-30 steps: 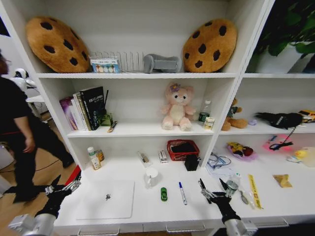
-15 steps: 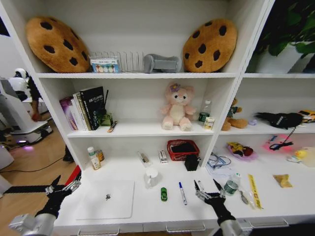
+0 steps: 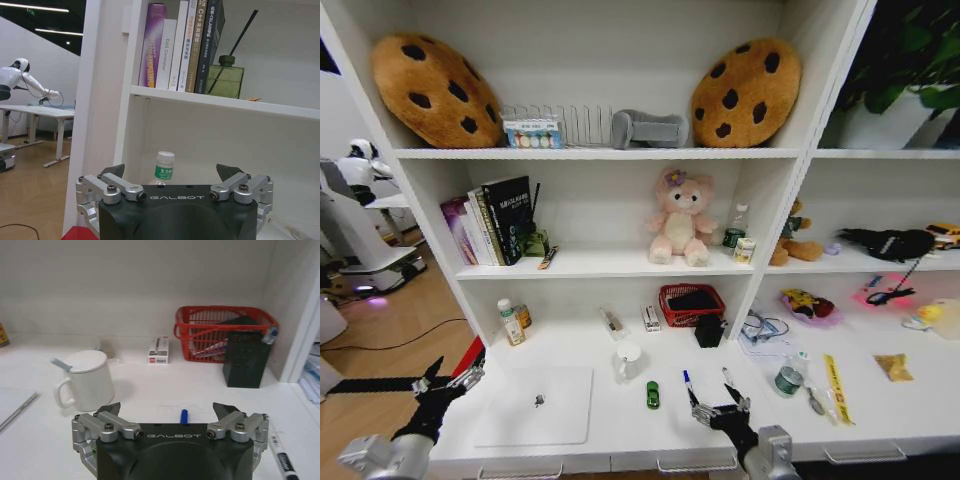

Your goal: Organize the objects on the table.

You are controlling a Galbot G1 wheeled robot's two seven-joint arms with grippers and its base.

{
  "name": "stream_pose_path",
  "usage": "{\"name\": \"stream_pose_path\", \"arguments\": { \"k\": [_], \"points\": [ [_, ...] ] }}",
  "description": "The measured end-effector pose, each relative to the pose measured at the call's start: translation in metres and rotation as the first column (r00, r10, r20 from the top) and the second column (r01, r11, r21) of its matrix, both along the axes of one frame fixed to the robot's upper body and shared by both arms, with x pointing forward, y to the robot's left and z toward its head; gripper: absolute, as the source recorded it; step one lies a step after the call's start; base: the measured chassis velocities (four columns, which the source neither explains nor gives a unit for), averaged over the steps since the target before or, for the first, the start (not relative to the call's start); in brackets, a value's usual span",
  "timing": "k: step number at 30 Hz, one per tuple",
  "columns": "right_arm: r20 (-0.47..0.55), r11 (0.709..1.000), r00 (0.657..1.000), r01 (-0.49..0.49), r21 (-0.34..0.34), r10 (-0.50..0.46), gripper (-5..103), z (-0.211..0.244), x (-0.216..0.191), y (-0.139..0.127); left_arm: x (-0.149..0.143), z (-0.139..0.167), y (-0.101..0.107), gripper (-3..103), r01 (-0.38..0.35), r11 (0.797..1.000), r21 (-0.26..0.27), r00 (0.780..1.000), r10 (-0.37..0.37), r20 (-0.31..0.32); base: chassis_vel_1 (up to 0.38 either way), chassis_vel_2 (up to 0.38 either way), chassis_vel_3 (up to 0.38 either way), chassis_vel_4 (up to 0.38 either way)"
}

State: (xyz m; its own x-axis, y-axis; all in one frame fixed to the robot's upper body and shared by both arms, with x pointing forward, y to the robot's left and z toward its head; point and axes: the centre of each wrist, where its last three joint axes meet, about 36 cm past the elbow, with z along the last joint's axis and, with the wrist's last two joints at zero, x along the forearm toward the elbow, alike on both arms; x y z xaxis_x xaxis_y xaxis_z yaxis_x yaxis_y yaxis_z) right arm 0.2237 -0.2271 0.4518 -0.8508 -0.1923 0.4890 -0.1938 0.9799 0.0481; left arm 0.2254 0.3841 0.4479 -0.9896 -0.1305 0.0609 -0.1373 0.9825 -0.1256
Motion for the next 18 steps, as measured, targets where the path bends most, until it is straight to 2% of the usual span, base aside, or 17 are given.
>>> {"name": "stream_pose_path", "arguments": {
  "k": [2,6,8,9,11,14,17,18],
  "points": [
    [0.039,0.998,0.997,-0.062,-0.011,0.063,100,-0.016,0.005,0.005,0.000,0.000,0.000,100,0.000,1.000,0.000,1.000,0.000,0.000,0.000,0.000,0.000,0.000],
    [0.090,0.992,0.988,-0.122,-0.039,0.125,100,-0.039,0.005,0.016,0.000,0.000,0.000,100,0.000,1.000,0.000,1.000,0.000,0.000,0.000,0.000,0.000,0.000],
    [0.135,0.984,0.975,-0.171,-0.052,0.177,100,-0.066,0.004,0.028,0.000,0.000,0.000,100,0.001,1.000,0.000,1.000,-0.001,0.000,0.000,0.000,0.000,0.000],
    [0.135,0.984,0.975,-0.171,-0.052,0.177,100,-0.066,0.004,0.028,0.000,0.000,0.000,100,0.001,1.000,0.000,1.000,-0.001,0.000,0.000,0.000,0.000,0.000],
    [0.205,0.975,0.953,-0.215,-0.054,0.221,100,-0.093,0.002,0.039,0.000,0.000,0.000,100,0.001,1.000,0.000,1.000,-0.001,0.000,0.000,0.000,0.000,0.000],
    [0.263,0.970,0.934,-0.238,-0.051,0.243,100,-0.117,0.000,0.048,0.000,0.000,0.000,100,0.001,1.000,0.000,1.000,-0.001,0.000,0.000,0.000,0.000,0.000],
    [0.273,0.970,0.931,-0.240,-0.046,0.243,100,-0.124,-0.001,0.050,0.000,0.000,0.000,100,0.001,1.000,0.000,1.000,-0.001,0.000,0.000,0.000,0.000,0.000],
    [0.314,0.976,0.926,-0.218,-0.004,0.208,100,-0.147,0.000,0.065,0.000,0.000,0.000,100,0.001,1.000,0.000,1.000,-0.001,0.000,0.000,0.000,0.000,0.000]
  ]
}}
